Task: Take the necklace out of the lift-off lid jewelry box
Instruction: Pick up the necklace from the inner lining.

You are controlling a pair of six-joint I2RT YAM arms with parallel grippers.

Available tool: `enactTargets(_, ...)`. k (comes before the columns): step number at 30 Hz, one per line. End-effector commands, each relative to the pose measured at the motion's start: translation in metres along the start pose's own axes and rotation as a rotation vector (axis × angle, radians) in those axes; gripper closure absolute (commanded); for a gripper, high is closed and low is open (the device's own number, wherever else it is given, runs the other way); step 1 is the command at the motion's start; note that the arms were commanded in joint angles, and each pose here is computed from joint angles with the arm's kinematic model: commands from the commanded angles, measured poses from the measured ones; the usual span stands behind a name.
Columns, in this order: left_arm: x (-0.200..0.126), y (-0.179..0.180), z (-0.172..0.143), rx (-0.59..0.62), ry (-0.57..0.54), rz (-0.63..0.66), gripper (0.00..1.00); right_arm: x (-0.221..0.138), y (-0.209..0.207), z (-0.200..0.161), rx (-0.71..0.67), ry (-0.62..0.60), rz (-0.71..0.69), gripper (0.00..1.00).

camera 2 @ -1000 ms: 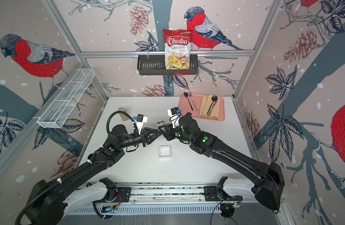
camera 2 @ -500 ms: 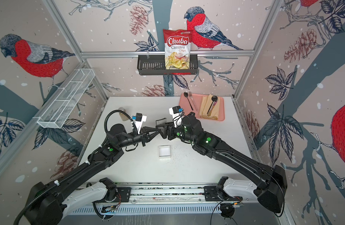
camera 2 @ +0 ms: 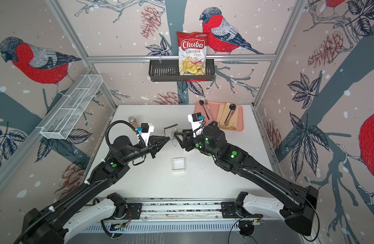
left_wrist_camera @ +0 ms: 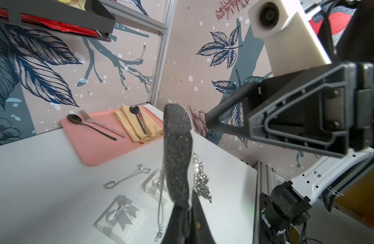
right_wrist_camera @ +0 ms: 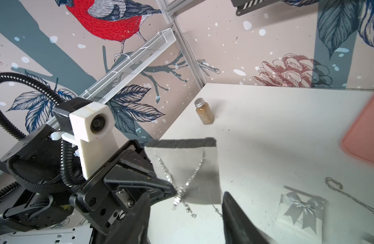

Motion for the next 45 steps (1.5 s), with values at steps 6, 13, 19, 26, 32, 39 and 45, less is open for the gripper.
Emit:
enactTargets(6, -0.001, 0.002, 0.010, 0.094, -0.015, 0.048, 1.00, 0.023, 0.002, -0.011, -0.045, 0.057, -0.059, 0.48)
enactTargets(13, -0.003, -0.002, 0.013, 0.119, -0.022, 0.048, 1.00, 0.030, 0.001, -0.014, -0.050, 0.072, -0.065, 0.61)
enactTargets(19, -0.003, -0.005, 0.015, 0.137, -0.014, 0.044, 1.00, 0.040, 0.002, -0.018, -0.082, 0.098, -0.075, 0.68)
enactTargets(26, -0.002, -0.006, 0.017, 0.156, 0.004, 0.056, 1.00, 0.044, 0.001, -0.016, -0.126, 0.101, -0.101, 0.82)
enactTargets(32, -0.005, -0.005, 0.020, 0.155, -0.003, 0.074, 1.00, 0.040, -0.002, -0.013, -0.151, 0.093, -0.125, 0.94)
enactTargets(39, -0.005, -0.003, 0.016, 0.153, 0.008, 0.085, 1.00, 0.030, -0.002, -0.004, -0.171, 0.059, -0.136, 1.00)
enactTargets(45, -0.006, 0.000, 0.012, 0.156, 0.019, 0.099, 1.00, 0.018, -0.002, 0.008, -0.184, 0.010, -0.142, 1.00)
Point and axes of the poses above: each gripper's point midway between its finger pads, its own x axis out along the fingers, its own y axis along the line the jaws close on, z = x × y, the point moved 2 cm from there along -x, back along the fingers, and after that the axes turned 2 degrees about x, right-handed, at the moved point
